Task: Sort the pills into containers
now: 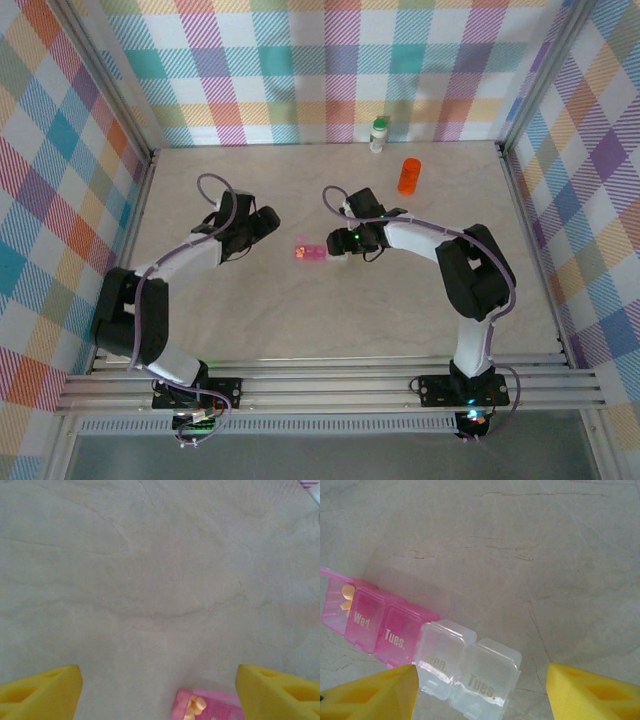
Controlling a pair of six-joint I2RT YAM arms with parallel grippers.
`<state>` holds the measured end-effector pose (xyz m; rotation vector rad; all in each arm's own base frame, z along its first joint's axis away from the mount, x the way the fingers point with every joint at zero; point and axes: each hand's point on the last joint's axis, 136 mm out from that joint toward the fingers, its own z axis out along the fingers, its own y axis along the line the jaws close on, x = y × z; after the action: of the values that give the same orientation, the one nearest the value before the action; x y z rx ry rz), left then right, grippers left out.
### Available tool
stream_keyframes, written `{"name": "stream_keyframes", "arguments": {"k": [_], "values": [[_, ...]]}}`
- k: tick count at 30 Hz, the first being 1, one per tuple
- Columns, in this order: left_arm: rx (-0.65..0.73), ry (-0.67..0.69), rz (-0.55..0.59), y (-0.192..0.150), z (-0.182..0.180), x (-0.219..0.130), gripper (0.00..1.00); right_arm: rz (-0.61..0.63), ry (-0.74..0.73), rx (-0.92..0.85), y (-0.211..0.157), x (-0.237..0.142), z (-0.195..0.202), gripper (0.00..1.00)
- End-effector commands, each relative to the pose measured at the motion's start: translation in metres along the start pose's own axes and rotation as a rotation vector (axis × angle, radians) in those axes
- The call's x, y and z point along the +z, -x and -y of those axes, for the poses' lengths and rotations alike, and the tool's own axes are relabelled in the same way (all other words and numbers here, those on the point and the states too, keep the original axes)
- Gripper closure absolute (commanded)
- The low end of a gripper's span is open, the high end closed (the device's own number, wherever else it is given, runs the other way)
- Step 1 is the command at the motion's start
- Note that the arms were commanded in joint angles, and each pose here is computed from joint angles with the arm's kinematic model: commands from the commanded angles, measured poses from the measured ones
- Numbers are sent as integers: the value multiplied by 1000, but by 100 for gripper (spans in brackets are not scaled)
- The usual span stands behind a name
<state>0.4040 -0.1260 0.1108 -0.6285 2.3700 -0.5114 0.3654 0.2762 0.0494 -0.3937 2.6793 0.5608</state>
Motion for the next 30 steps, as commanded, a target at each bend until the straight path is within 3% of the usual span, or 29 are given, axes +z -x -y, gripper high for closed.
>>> {"name": "stream_keyframes", "arguments": {"k": [1,14,23,30], "values": [[-26,35,-70,-7,-4,12,22,-22,-3,-30,-8,13,1,33],[31,57,-169,-30,15,43,25,-55,-25,-74,-17,21,4,34],[87,47,-219,-54,27,47,28,-67,-35,-90,-20,21,6,34],[95,47,-277,-72,24,39,37,-56,-44,-89,-17,20,7,34]]}}
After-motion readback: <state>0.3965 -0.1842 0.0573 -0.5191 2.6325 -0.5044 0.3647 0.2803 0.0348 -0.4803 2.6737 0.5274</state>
